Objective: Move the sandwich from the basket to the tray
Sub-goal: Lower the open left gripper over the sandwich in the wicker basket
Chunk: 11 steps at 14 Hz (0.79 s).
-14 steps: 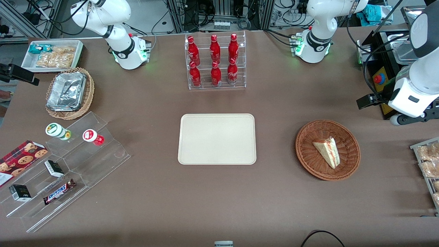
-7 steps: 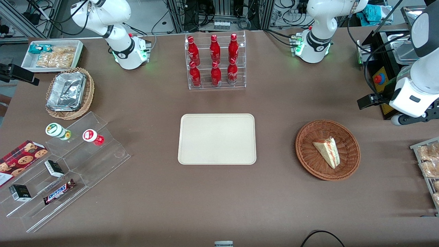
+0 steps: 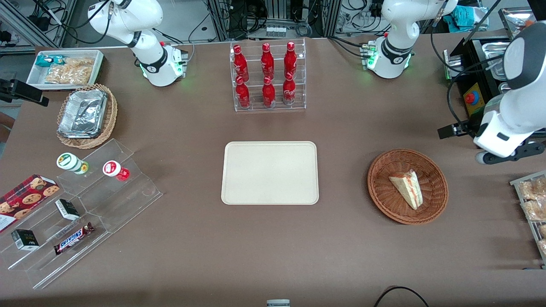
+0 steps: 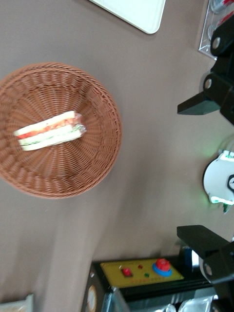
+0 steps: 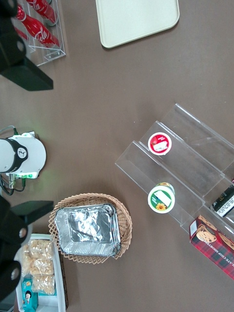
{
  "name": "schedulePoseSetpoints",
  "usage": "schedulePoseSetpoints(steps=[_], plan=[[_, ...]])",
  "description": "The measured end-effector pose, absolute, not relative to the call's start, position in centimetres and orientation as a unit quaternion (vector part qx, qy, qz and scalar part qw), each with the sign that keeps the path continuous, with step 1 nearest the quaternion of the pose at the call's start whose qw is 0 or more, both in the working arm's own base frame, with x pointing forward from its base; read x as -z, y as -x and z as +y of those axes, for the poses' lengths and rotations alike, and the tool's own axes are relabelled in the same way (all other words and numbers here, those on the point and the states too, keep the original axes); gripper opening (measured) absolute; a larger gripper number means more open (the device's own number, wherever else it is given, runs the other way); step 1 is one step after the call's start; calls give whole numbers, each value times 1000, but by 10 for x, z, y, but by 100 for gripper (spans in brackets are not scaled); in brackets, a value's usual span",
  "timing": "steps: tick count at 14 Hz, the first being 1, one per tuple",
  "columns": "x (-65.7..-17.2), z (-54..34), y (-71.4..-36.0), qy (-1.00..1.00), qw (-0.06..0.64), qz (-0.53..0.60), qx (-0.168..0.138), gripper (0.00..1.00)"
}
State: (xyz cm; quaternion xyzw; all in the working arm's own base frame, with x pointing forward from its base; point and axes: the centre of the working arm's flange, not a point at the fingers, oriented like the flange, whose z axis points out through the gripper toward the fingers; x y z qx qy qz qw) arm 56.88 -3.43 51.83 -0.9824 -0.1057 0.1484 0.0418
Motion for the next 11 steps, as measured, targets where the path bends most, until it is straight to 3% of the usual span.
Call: schedulePoseSetpoints(steps=[7, 11], plan=[[-410, -38, -569, 974, 37, -179, -135, 100], [-368, -40, -579, 973, 24, -201, -106, 100]])
